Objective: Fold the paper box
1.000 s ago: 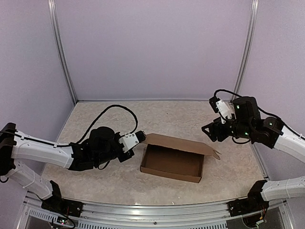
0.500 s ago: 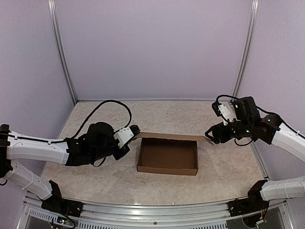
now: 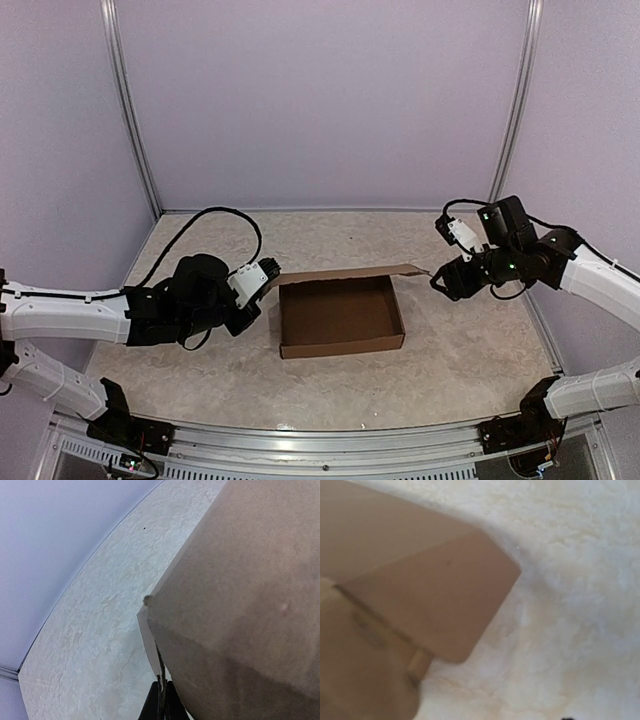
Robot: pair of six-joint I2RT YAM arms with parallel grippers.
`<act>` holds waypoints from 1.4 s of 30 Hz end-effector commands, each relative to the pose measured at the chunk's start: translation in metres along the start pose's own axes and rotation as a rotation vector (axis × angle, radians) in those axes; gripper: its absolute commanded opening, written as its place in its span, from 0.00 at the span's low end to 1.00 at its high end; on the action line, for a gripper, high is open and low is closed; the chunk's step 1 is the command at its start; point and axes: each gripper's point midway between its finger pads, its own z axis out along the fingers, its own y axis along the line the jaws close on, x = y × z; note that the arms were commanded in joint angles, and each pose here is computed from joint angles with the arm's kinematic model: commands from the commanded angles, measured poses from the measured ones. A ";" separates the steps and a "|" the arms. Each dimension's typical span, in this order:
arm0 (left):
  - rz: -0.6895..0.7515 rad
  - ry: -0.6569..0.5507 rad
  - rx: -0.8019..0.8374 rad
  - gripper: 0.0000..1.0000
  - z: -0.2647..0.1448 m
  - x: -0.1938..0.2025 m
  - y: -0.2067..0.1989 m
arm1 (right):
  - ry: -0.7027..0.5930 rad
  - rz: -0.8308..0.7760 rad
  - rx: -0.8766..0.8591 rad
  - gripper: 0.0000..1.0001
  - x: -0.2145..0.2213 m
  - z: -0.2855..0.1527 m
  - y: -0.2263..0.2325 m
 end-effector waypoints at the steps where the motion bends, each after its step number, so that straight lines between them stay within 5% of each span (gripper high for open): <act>1: -0.021 -0.015 -0.007 0.00 -0.007 -0.007 0.006 | -0.068 -0.154 0.005 0.65 -0.017 -0.004 -0.003; 10: -0.013 -0.018 0.003 0.00 -0.006 -0.007 0.004 | -0.107 -0.445 -0.010 0.60 -0.025 -0.004 -0.002; 22: -0.005 -0.019 0.011 0.00 -0.005 -0.007 0.001 | -0.079 -0.427 -0.021 0.43 -0.031 -0.003 -0.007; 42: 0.000 -0.017 0.008 0.00 -0.006 -0.010 0.000 | -0.042 -0.467 -0.211 0.38 -0.016 0.016 0.035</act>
